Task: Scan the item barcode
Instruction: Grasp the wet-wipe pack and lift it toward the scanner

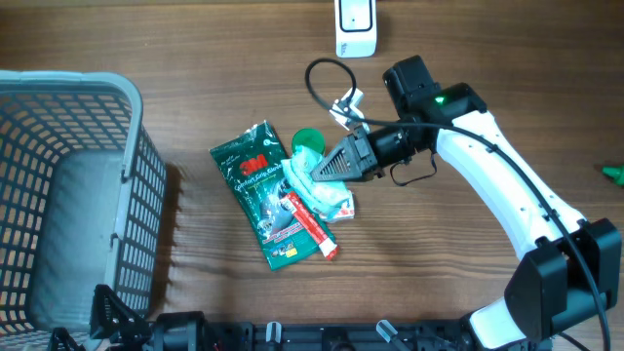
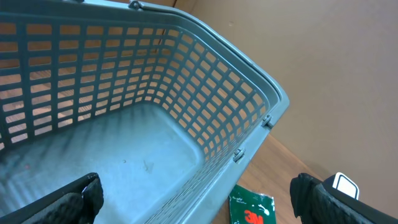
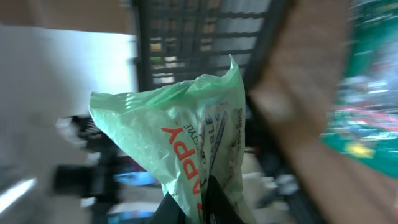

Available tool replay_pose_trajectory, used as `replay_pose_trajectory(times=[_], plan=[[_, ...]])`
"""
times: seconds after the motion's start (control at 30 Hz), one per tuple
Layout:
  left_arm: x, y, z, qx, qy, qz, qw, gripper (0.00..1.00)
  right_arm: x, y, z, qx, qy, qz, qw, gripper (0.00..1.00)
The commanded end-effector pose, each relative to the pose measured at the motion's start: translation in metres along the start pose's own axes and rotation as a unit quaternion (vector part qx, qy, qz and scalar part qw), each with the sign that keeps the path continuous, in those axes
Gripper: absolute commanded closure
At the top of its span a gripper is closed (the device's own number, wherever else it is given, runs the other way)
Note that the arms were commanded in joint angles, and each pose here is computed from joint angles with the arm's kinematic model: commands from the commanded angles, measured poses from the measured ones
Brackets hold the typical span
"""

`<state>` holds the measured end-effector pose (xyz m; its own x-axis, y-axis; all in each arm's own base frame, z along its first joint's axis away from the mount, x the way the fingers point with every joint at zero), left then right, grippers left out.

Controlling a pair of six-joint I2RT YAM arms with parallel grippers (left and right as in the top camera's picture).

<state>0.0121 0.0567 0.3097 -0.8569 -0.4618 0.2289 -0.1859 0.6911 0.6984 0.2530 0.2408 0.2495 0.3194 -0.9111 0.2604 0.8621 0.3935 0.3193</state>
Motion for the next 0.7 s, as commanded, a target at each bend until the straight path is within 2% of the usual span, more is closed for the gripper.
replay_pose_trajectory(times=[0.0,0.17,0.53,0.67], plan=[[-0.003,-0.007,0.005,-0.003,0.01,0.012,1.0,0.0,0.004,0.008,0.03,-0.088,0.101,-0.006,0.991,0.96],[-0.003,-0.007,0.005,-0.003,0.01,0.012,1.0,0.0,0.004,0.019,0.03,-0.188,0.101,0.0,0.977,0.95],[-0.003,-0.007,0.005,-0.003,0.01,0.012,1.0,0.0,0.004,0.028,0.03,-0.173,0.103,-0.005,0.98,0.96],[-0.003,-0.007,0.005,-0.003,0.01,0.012,1.0,0.0,0.006,0.026,0.039,-0.163,0.135,0.004,0.977,0.96]])
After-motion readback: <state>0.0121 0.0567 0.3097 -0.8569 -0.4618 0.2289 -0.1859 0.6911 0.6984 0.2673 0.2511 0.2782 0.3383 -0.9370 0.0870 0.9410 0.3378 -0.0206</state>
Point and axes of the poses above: each gripper's point midway between its finger pads, its own x axis back along the fingers, its own z axis along the line the jaws close on, y = z × x, the point moved 4 cm from there along x, back along the fingers, and after that the axes turned 15 degrees about x, right-handed, at the moved point
